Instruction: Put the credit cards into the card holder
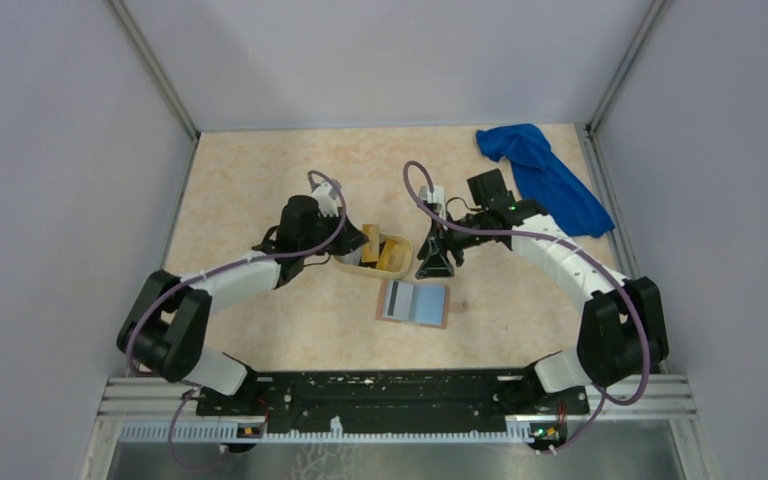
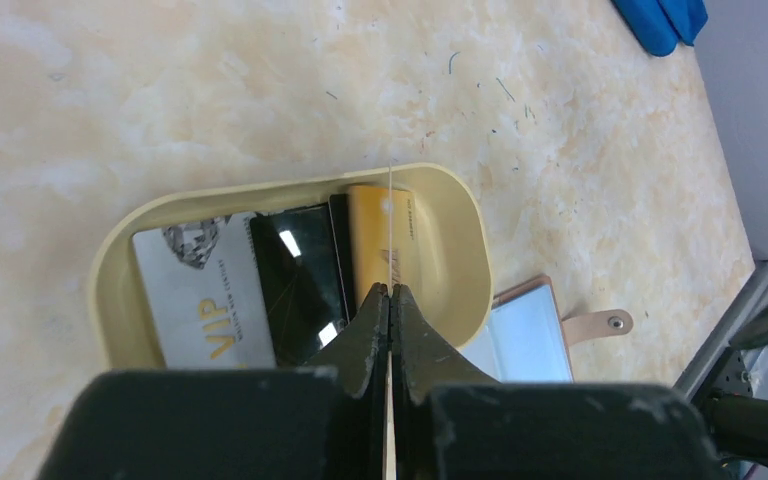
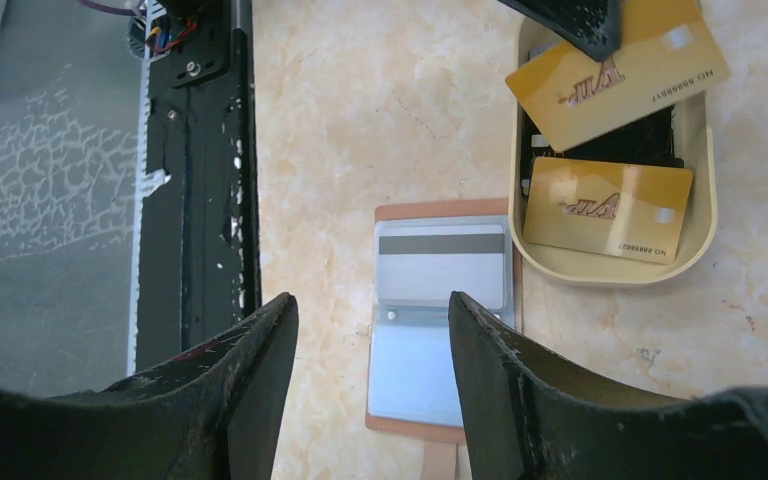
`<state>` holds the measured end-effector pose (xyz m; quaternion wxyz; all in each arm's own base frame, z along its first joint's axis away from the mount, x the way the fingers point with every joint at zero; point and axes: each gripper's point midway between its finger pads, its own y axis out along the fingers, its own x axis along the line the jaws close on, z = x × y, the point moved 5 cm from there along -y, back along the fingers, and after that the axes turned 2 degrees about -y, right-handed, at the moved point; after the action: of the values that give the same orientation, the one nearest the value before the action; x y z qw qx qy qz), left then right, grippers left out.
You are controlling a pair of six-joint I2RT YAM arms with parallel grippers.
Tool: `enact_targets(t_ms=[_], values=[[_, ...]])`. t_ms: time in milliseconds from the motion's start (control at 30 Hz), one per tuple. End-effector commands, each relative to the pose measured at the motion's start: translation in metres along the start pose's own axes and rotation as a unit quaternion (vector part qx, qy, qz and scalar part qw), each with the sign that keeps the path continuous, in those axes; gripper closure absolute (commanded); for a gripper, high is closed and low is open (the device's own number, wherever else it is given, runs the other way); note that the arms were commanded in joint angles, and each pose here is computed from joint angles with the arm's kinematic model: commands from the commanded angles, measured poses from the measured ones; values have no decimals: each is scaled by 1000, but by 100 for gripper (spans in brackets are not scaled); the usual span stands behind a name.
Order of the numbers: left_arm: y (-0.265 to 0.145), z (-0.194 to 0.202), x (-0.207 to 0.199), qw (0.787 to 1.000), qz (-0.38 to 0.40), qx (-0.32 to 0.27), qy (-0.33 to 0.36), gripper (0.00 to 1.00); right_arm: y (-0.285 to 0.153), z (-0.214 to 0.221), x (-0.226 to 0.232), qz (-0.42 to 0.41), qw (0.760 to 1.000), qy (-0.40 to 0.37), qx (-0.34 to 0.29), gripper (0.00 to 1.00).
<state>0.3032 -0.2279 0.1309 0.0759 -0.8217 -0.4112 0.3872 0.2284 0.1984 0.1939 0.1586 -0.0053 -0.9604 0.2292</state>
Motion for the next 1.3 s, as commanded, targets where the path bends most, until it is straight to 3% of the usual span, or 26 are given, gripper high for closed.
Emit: enact_targets(t_ms=[0,267,567,900,1033,1267], values=[[-24,-19,-8,996,10,-70,51,100,-12,-24,5,2,997,-66,-31,43],[-68,-4,-44,976,164,-120,83,100,-16,-26,12,12,992,-115,-46,42],[-110,34,-78,923,357,-116,82,100,-11,-21,24,-37,990,-116,-70,38],[-120,49,-104,893,423,-137,64,100,26,-19,34,-82,992,-36,-93,40],[-122,47,-108,891,423,-162,48,100,33,-23,42,-114,985,-13,-133,42],[-120,43,-107,894,411,-174,38,100,46,-24,60,-146,981,-19,-130,50]])
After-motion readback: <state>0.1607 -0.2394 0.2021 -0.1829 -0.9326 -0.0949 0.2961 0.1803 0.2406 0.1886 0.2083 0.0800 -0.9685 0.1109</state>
